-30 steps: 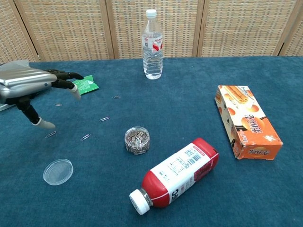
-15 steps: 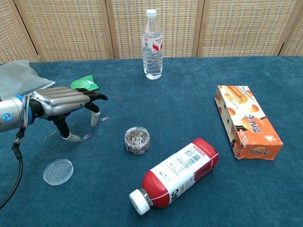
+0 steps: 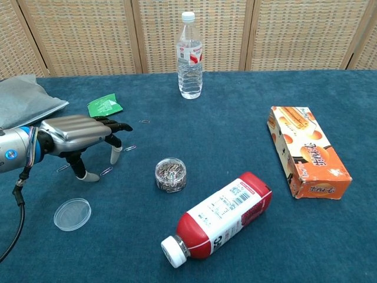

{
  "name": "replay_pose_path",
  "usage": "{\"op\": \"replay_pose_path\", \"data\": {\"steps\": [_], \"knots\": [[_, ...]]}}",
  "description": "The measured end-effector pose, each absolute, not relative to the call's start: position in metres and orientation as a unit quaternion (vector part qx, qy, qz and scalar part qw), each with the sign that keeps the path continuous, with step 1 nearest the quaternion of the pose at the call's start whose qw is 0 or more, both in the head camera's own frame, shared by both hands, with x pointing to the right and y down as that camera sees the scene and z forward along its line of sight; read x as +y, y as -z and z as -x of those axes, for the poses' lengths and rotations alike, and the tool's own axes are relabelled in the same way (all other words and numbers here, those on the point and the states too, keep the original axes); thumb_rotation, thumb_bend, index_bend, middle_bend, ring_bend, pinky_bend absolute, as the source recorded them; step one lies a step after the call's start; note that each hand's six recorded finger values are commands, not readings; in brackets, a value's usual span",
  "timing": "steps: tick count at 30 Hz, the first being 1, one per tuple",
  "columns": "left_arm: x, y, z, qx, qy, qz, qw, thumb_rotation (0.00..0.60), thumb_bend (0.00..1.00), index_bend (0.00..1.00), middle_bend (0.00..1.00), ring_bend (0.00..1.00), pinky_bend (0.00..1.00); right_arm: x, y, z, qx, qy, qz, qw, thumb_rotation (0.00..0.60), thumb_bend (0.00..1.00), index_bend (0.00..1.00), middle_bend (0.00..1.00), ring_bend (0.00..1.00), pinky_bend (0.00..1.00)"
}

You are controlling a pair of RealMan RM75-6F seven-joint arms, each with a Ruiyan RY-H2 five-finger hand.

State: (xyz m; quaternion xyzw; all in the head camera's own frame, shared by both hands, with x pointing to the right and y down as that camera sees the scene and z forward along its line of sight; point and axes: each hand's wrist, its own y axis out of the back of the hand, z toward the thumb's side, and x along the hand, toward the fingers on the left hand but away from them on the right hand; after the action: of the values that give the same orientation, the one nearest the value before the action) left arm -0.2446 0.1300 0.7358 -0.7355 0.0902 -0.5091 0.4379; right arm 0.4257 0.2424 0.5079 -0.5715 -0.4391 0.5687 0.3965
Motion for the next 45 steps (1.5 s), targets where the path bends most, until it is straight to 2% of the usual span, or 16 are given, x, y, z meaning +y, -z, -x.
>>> {"op": "replay_pose_path", "data": {"steps": [23,30,45], "knots": [[0.125,-0.742,0.243,0.077,0.518,0.732,0.436,0.6,0.26,0.48,0.0,0.0,0.0,0.244,-0.51,-0.424,-0.435,-0.573,0.571,0.396,0.6,0.0,0.0,0.0,0.0,0.0],[0.125,-0.744,0.238,0.074,0.519,0.732,0.436,0.6,0.26,0.57,0.0,0.0,0.0,0.243,-0.511,-0.425,-0.435,-0.575,0.57,0.395,0.6,0.0,0.0,0.0,0.0,0.0],[0.12,-0.743,0.243,0.08,0.526,0.73,0.429,0.6,0.26,0.57,0.0,0.0,0.0,0.244,-0.512,-0.424,-0.432,-0.576,0.572,0.393,0.6,0.0,0.0,0.0,0.0,0.0]]}}
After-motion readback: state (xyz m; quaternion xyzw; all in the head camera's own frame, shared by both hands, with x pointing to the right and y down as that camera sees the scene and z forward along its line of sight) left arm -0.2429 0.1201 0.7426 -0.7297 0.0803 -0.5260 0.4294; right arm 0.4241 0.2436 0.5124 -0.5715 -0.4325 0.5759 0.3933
